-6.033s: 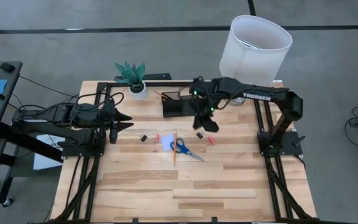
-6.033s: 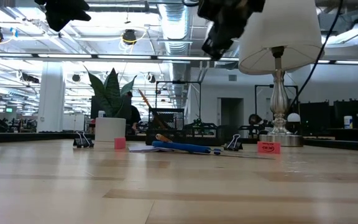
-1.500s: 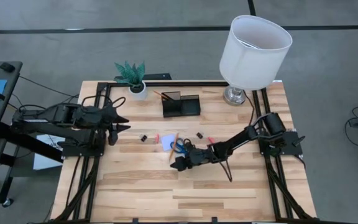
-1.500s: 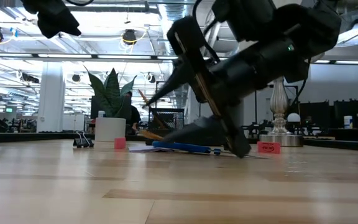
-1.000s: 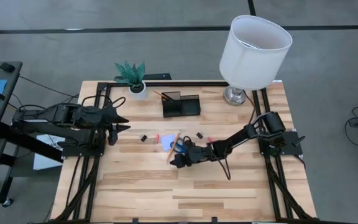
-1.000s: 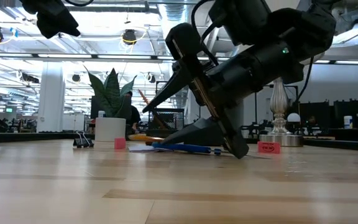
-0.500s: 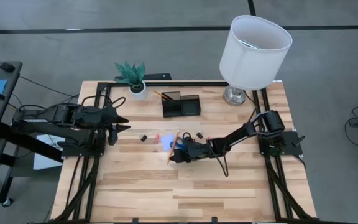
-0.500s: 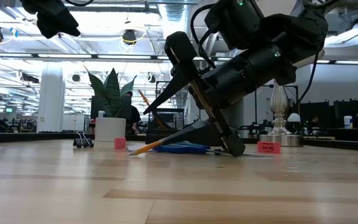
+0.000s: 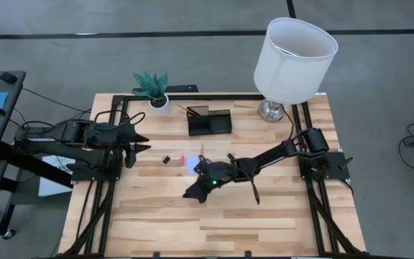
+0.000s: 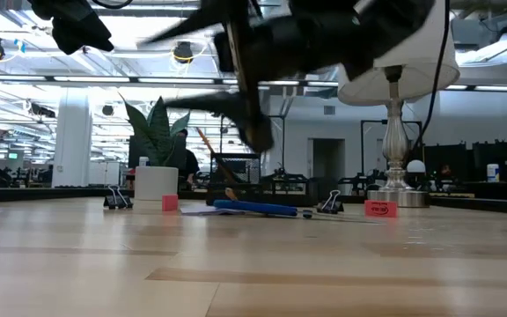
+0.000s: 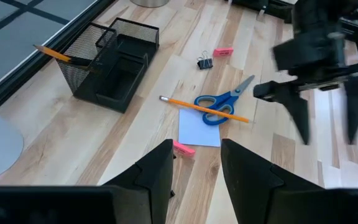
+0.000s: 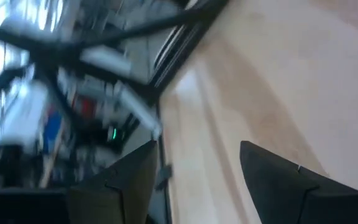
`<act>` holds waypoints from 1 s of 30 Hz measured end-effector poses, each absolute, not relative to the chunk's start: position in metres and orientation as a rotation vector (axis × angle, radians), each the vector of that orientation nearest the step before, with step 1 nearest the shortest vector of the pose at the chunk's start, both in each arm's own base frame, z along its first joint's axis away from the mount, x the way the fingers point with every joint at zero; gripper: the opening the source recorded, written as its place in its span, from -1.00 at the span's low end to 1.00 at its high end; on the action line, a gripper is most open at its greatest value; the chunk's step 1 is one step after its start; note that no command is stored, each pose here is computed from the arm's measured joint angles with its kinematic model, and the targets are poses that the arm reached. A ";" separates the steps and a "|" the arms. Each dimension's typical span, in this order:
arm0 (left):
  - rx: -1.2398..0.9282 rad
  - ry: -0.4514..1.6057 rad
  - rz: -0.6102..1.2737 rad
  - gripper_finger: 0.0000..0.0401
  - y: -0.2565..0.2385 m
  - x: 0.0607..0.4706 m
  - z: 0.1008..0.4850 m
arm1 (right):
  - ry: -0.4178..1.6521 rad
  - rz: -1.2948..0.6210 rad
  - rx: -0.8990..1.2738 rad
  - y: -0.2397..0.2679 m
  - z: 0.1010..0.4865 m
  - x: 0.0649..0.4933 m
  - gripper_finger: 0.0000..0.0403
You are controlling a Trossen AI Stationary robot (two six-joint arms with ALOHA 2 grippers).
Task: Pick and place office supplies into organizer
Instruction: Put the pencil into the desk organizer
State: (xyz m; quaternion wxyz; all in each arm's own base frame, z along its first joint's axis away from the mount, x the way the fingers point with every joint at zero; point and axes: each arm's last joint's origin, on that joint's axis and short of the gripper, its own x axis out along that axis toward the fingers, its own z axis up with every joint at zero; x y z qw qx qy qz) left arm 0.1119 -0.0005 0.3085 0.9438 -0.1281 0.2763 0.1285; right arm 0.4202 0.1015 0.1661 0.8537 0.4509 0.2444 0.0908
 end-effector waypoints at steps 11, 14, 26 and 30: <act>-0.261 0.563 0.262 -0.37 -0.001 0.112 0.309 | 1.048 0.119 0.269 0.087 0.206 0.423 -0.07; -0.261 0.563 0.262 -0.37 -0.001 0.112 0.309 | 1.083 -0.024 0.240 0.075 0.222 0.423 -0.15; -0.261 0.563 0.262 -0.37 -0.001 0.112 0.309 | 1.069 -0.368 0.786 0.040 0.232 0.427 -0.08; -0.261 0.563 0.262 -0.37 -0.001 0.112 0.309 | 1.100 -0.416 0.888 0.038 0.229 0.426 0.01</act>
